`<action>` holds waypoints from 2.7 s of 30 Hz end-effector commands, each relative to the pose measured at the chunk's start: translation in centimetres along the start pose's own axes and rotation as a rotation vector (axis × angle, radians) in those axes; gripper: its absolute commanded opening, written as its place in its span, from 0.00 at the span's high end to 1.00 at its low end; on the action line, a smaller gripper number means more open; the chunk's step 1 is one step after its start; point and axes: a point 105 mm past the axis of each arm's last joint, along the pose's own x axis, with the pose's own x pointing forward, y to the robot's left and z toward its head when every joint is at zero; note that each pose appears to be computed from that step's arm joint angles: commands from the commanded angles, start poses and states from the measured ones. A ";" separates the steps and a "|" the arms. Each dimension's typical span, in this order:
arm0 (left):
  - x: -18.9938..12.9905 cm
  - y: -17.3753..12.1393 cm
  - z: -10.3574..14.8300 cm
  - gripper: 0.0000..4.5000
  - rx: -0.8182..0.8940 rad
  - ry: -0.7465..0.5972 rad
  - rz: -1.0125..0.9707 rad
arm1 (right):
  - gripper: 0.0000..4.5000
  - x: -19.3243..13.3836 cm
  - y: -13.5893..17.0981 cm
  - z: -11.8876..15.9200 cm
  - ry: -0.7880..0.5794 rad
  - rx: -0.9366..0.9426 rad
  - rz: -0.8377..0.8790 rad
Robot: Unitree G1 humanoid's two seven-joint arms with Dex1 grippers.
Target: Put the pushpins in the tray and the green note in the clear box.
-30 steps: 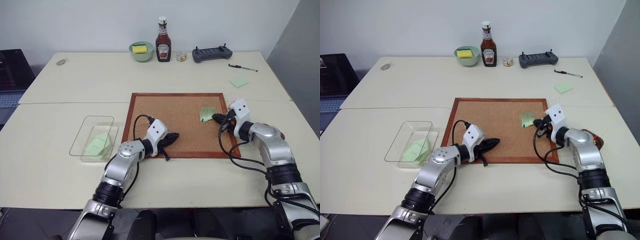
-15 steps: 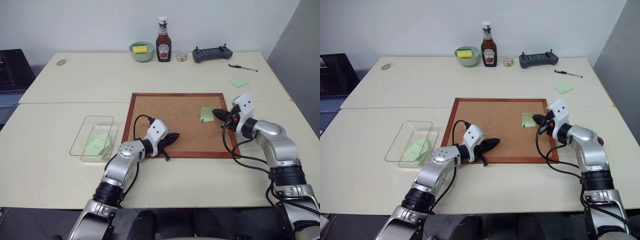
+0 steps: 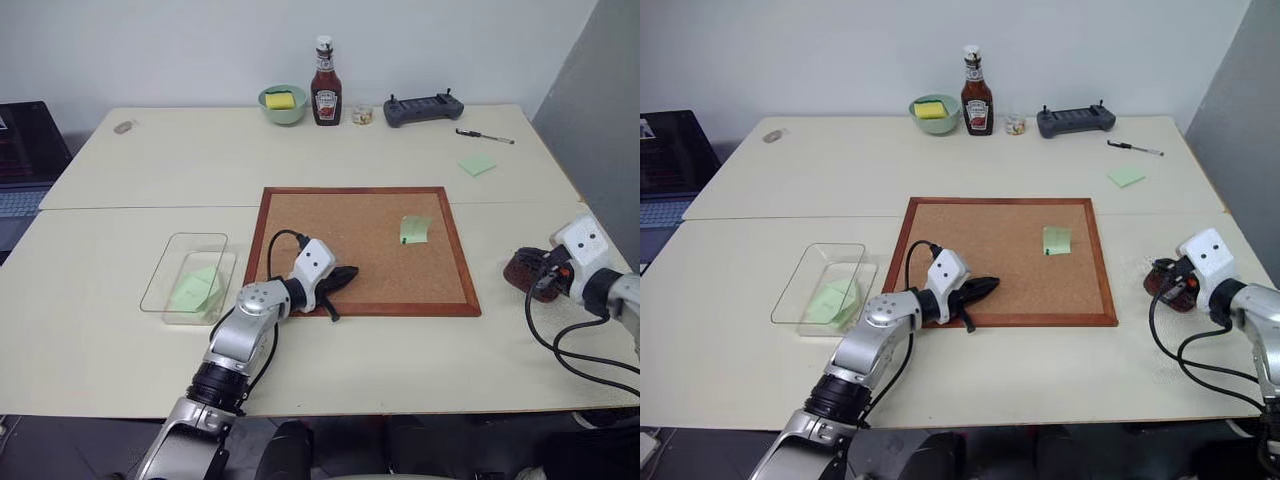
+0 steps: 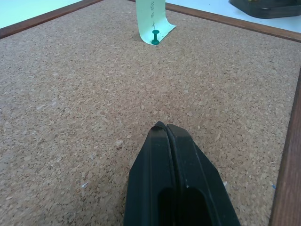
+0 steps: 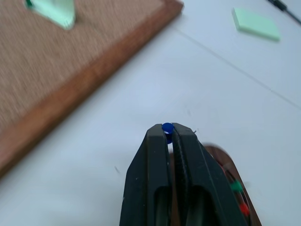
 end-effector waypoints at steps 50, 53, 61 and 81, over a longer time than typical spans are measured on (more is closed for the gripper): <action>0.1 -0.9 -1.9 1.00 -0.020 0.061 -0.034 | 0.45 8.2 10.7 10.6 -0.303 0.025 0.406; 0.1 -0.9 -1.9 1.00 -0.020 0.061 -0.031 | 0.39 9.3 10.6 10.8 -0.304 0.019 0.386; 0.1 -0.7 -1.8 1.00 -0.017 0.061 -0.025 | 0.39 11.5 10.2 10.7 -0.298 0.010 0.347; 0.0 -0.8 -1.9 1.00 -0.023 0.062 -0.013 | 0.99 12.1 8.5 9.2 -0.268 0.045 0.326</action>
